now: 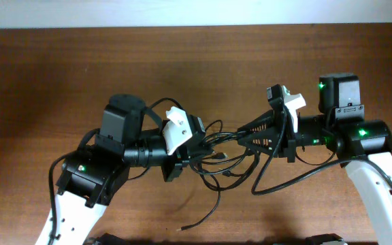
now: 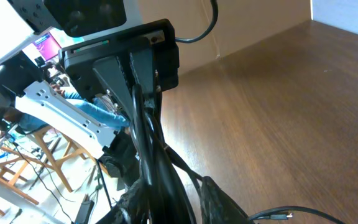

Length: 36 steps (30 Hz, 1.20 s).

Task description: Untangle cables

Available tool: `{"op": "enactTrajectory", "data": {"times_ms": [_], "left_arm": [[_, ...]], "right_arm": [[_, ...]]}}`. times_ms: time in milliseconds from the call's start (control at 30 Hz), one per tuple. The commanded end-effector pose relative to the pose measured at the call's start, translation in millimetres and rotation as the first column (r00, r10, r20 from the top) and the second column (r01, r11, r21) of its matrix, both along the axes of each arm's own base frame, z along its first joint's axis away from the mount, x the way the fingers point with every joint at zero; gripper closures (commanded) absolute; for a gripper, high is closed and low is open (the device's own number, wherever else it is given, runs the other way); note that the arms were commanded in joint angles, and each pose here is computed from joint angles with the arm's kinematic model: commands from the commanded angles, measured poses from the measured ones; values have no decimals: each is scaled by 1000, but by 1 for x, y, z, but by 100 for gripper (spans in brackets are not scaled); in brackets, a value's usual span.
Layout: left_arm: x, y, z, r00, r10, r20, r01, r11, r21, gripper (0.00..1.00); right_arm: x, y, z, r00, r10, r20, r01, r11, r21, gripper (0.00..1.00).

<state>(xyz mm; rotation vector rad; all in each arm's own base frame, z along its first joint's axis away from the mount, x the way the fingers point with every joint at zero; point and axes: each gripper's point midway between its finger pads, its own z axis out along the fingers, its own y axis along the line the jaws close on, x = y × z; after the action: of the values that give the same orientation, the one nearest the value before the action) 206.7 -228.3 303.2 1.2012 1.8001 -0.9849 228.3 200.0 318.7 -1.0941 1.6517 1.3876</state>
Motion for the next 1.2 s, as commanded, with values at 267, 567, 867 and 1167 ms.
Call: {"op": "enactTrajectory", "data": {"times_ms": [267,567,867,1167], "left_arm": [[-6,-4,3,999,-43,2,43,999,-17,96],[15,12,-4,987,160,-31,-158,986,59,0],[41,32,-17,914,397,-82,-384,913,134,0],[59,56,-42,794,593,-136,-550,795,254,5]], "right_arm": [[0,2,5,1000,10,24,-10,1000,10,96],[20,-22,2,992,-116,-60,115,993,-9,96],[7,-18,23,1000,-19,-24,21,994,105,96],[1,-18,34,1000,29,6,-30,987,160,96]]}}
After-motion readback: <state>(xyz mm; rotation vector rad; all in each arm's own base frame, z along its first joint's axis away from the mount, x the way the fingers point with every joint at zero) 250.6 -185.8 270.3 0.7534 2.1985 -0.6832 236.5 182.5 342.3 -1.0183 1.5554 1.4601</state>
